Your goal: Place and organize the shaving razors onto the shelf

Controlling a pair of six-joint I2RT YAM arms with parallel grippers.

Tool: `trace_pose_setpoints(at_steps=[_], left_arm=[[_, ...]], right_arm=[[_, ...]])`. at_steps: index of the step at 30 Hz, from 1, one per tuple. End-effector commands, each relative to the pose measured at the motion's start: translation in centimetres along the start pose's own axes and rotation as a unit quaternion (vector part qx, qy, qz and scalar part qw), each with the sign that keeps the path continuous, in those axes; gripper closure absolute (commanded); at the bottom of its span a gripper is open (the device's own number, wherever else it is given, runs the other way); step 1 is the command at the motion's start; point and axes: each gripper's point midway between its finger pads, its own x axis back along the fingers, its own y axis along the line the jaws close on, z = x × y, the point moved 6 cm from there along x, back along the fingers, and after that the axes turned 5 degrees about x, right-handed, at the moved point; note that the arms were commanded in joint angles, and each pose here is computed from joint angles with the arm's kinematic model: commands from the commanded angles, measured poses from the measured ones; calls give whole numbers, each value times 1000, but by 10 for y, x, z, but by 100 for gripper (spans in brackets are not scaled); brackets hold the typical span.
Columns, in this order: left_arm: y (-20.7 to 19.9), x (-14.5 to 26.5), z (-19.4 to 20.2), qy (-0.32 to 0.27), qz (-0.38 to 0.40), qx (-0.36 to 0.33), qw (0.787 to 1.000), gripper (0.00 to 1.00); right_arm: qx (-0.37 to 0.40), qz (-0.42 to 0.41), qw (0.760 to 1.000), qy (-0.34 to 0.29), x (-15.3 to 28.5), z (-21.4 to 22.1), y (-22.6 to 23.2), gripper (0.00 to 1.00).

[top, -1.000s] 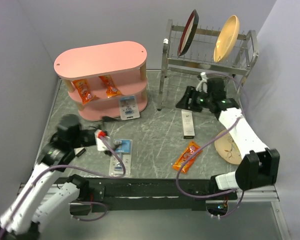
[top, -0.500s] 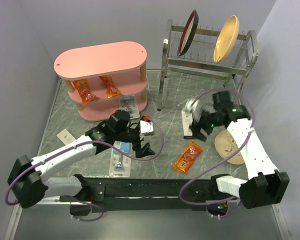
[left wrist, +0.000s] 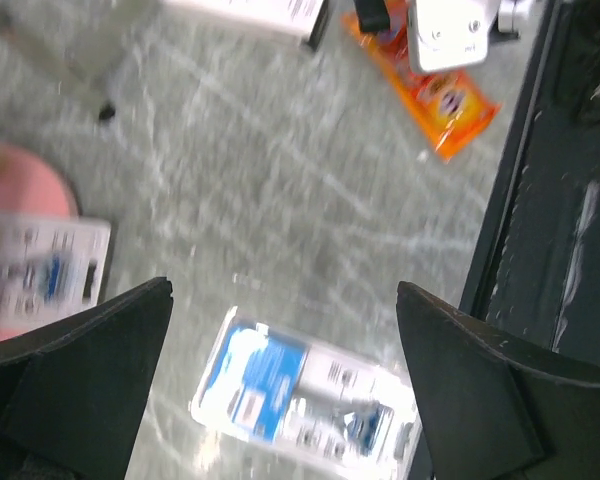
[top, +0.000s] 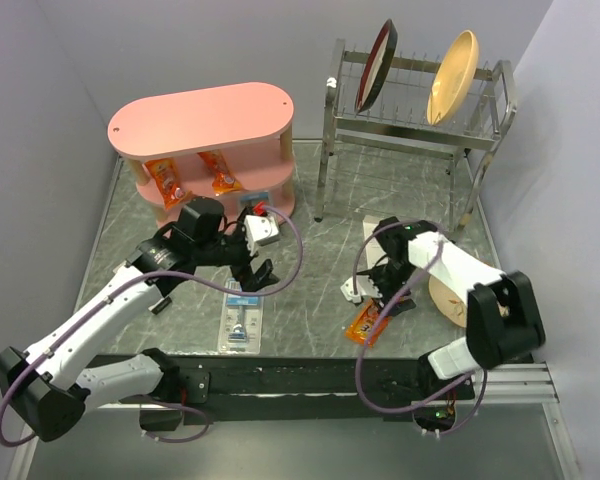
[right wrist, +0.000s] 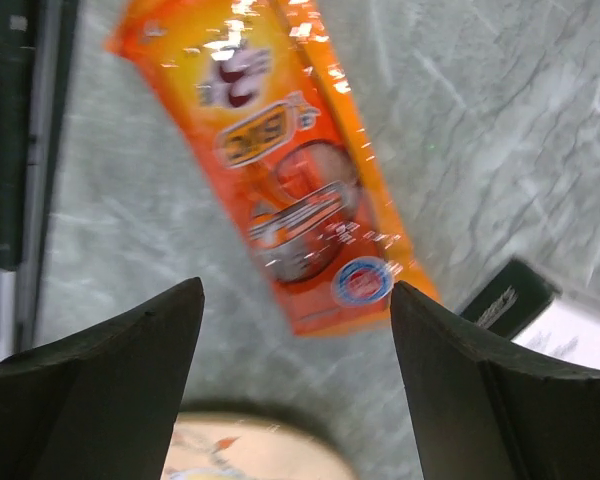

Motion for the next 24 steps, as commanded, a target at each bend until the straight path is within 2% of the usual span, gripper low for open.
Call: trace_pose_setpoints(at_steps=[1,6,11,14,18,20,21,23,24], left_arm=[[11,23,2,20,-24,-1,1000,1],[35,34,9,31,-65,22,997,1],[51,37,8,23,-95,18,995,1],[56,37,9,17,-107,15,994,1],[58,43,8,3,-122,9,993,1],[55,50,8,-6,-134,16,991,1],[55,54,8,-11,-144,24,989,1],[48,66,11,-26,-169,47,984,1],[46,69,14,-30,-176,52,982,1]], right_arm=[[35,21,999,12,-7,9,-34,19],[47,-18,998,33,-26,23,-33,21],[14,-47,998,36,-32,36,-21,30],[-8,-48,998,39,-33,41,-18,42],[-42,-27,998,32,-20,35,-23,67],[-75,-20,997,14,-11,25,-24,72],[-82,5,997,8,4,17,-33,78],[-151,34,987,-32,20,-3,-40,82],[-160,75,983,-48,43,-18,-55,90]])
